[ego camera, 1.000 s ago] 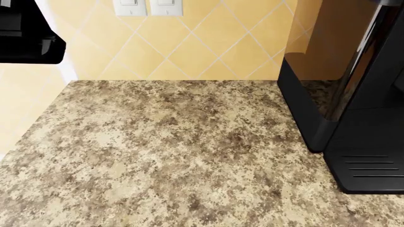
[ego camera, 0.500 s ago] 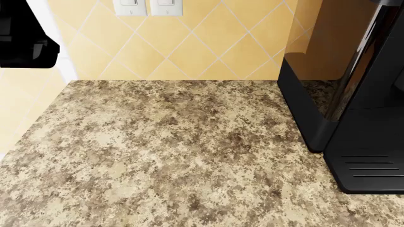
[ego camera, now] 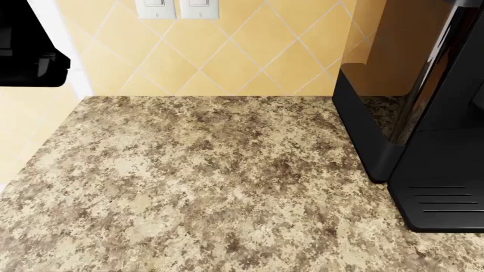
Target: Pick the peach, ginger from the counter and place them in the cabinet. Then close the cabinet.
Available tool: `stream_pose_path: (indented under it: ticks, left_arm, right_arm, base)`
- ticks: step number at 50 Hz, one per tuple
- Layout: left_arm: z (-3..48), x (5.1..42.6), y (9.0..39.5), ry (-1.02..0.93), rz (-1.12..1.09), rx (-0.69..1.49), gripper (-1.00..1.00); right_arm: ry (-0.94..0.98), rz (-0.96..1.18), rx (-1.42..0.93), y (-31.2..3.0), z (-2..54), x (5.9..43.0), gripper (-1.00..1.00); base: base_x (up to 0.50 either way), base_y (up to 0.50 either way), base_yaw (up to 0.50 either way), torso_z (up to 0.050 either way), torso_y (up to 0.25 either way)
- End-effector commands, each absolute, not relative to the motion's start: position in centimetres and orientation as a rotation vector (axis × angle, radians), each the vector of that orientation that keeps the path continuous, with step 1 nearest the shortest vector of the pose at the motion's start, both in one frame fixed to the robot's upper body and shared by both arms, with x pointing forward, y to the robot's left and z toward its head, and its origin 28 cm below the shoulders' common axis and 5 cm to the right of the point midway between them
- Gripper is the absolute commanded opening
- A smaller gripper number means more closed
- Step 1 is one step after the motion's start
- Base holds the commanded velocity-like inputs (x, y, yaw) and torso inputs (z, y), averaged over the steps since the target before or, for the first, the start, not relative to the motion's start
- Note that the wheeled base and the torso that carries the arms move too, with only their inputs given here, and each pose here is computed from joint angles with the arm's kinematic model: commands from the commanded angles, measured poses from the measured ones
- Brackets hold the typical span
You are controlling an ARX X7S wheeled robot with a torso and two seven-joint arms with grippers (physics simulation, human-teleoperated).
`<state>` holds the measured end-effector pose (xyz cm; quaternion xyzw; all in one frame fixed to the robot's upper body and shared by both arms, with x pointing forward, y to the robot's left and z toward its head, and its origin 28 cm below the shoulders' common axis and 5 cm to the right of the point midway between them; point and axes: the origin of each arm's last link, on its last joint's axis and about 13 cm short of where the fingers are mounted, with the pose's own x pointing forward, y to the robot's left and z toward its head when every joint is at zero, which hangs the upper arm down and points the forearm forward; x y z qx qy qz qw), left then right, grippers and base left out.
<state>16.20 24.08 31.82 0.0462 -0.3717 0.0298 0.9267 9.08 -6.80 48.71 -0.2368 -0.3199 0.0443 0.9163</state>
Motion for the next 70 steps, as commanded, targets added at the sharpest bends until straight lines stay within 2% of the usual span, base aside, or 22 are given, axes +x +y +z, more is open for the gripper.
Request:
stream_pose_path:
  ticks: [1,27,43,53,62,70]
  left_arm:
    - [31.8,16.2,24.1,-0.764,0.063,0.081,-1.00]
    - [31.6,14.9,24.8,-0.781,0.075,0.027,-1.00]
    - [29.7,12.5,25.6,-0.827,0.104,-0.035,-1.00]
    - [31.8,11.4,25.7,-0.929,0.123,-0.104,-1.00]
    - [35.7,9.7,25.7,-1.027,0.119,-0.236,-1.00]
    - [39.7,11.2,24.3,-1.044,0.120,-0.267,-1.00]
  right_arm:
    - [-0.607,0.124,-0.511,-7.5,47.4,8.7,1.00]
    - [-0.496,0.151,-0.503,-8.7,44.9,8.0,1.00]
    - [-0.482,0.144,-0.492,-9.1,44.3,7.7,1.00]
    - [-0.478,0.140,-0.484,-9.2,44.1,7.7,1.00]
    - [-0.475,0.138,-0.479,-9.2,44.0,7.7,1.00]
    - [-0.467,0.141,-0.467,-9.2,43.7,7.6,1.00]
  base:
    - [0.00,0.00,0.00,0.000,0.000]
    - [0.00,0.00,0.00,0.000,0.000]
    - [0.00,0.00,0.00,0.000,0.000]
    - [0.00,0.00,0.00,0.000,0.000]
    - [0.00,0.00,0.00,0.000,0.000]
    - [0.00,0.00,0.00,0.000,0.000]
